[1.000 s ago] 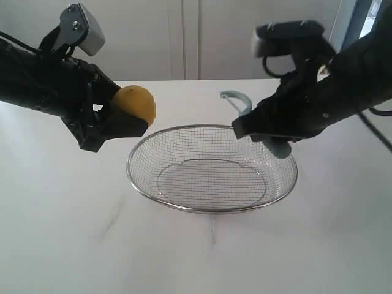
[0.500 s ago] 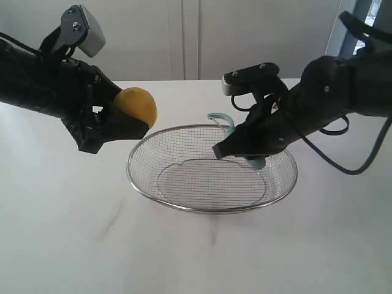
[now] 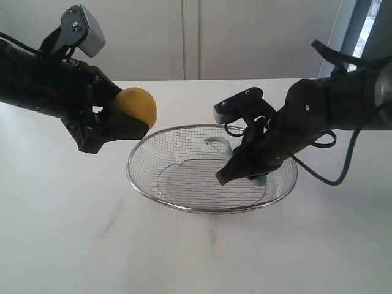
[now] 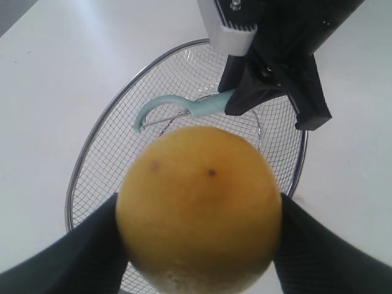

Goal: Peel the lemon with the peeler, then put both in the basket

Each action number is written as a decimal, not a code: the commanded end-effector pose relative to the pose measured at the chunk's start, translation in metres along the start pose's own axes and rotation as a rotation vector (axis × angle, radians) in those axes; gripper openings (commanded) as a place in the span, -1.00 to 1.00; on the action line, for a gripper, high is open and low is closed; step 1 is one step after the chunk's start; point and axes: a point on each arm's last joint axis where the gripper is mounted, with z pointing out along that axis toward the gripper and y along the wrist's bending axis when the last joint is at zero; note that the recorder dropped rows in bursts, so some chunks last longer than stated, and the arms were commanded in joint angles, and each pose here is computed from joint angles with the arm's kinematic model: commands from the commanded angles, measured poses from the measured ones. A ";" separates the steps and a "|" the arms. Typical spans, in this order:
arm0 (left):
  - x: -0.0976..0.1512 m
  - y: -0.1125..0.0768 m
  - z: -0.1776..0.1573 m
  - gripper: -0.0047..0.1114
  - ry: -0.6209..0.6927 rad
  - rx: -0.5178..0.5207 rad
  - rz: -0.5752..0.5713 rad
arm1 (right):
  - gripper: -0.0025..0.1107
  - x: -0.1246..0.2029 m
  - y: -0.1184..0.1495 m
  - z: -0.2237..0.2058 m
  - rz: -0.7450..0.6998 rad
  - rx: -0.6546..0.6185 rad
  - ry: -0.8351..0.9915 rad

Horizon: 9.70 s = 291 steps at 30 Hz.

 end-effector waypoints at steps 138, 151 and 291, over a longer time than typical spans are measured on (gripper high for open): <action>-0.001 0.010 0.192 0.46 0.565 0.051 -0.073 | -0.96 0.071 0.031 -0.240 -0.137 0.000 -0.204; -0.041 0.003 0.143 0.30 0.515 0.042 -0.073 | -0.96 0.071 0.031 -0.240 -0.135 0.000 -0.203; 0.218 -0.157 -0.106 -0.92 -0.131 -0.996 -0.549 | -0.96 0.067 0.030 -0.241 -0.136 0.014 -0.252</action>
